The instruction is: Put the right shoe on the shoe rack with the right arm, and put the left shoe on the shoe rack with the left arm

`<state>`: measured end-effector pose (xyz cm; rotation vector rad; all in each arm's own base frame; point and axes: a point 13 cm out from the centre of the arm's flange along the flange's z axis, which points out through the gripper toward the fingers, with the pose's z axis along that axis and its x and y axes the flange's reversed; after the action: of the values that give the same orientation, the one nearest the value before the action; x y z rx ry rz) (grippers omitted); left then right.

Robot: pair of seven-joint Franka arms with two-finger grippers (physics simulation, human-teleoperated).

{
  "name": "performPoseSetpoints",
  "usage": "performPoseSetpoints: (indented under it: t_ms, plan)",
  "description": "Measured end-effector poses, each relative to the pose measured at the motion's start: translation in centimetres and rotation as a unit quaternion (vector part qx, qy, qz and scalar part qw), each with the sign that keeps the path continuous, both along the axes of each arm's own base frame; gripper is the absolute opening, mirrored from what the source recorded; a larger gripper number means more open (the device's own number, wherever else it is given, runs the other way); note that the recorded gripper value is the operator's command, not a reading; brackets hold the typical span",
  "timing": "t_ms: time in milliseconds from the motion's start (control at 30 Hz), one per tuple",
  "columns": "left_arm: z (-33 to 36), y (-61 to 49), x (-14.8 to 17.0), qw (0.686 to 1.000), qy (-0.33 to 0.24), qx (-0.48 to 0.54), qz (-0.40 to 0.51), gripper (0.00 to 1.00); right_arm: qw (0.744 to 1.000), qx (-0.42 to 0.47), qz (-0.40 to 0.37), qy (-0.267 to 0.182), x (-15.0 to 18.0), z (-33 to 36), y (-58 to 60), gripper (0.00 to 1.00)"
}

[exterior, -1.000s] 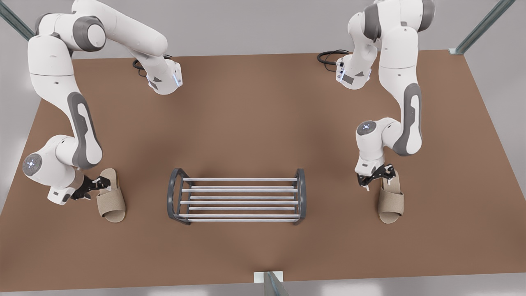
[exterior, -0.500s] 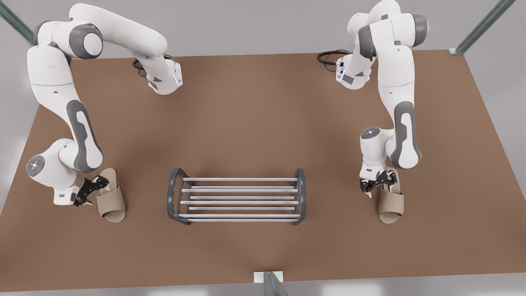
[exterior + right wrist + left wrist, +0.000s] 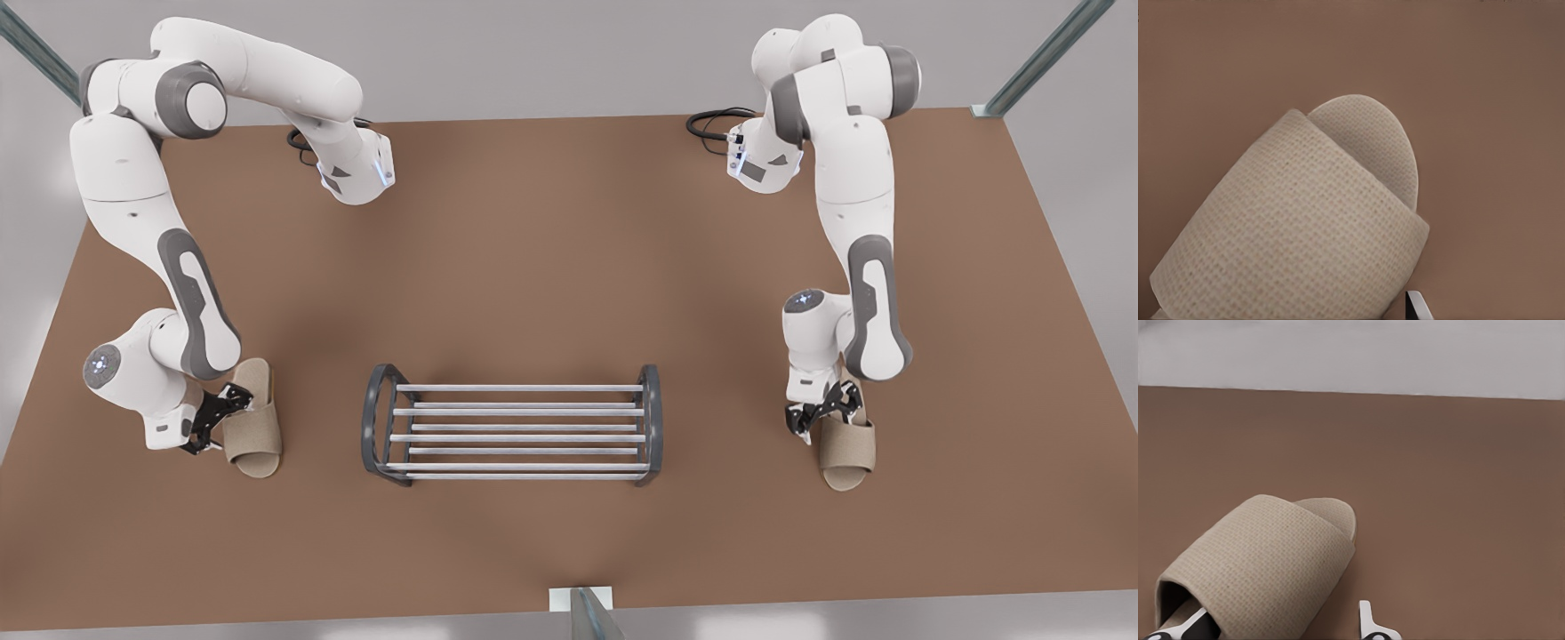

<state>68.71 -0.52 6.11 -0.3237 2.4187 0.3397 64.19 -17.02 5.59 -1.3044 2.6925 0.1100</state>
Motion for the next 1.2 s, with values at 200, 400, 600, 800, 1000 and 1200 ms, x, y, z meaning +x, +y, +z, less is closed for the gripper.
performPoseSetpoints:
  t_ms: [200, 400, 600, 800, 1000, 1200]
  plan:
    - [-0.8, 1.0, 0.9, 1.0, -0.008, -0.003, 0.014, 1.0, 1.0, 0.005, 0.018, -0.005, 0.5, 0.1, 1.4, 1.0]
    - [-1.2, 1.6, 1.3, 1.0, -0.012, -0.005, 0.023, 1.0, 0.999, 0.006, 0.03, -0.008, 0.8, 0.1, 2.2, 0.69]
    - [-1.4, 1.6, 2.0, 0.999, -0.019, -0.007, 0.027, 1.0, 0.999, 0.009, 0.032, -0.01, 0.9, 0.2, 2.6, 0.52]
    - [-1.4, 1.7, 2.3, 0.999, -0.023, -0.01, 0.031, 0.59, 0.999, 0.008, 0.037, -0.014, 1.7, 1.0, 3.8, 0.34]
    - [0.5, -0.8, 3.6, 0.999, -0.041, -0.018, 0.017, 0.21, 0.999, 0.008, 0.035, -0.019, 3.0, 2.5, 3.9, 0.21]
    - [2.5, -1.7, 4.3, 0.998, -0.057, -0.028, 0.017, 0.21, 0.996, 0.013, 0.037, -0.078, 8.5, 9.2, 5.3, 0.21]
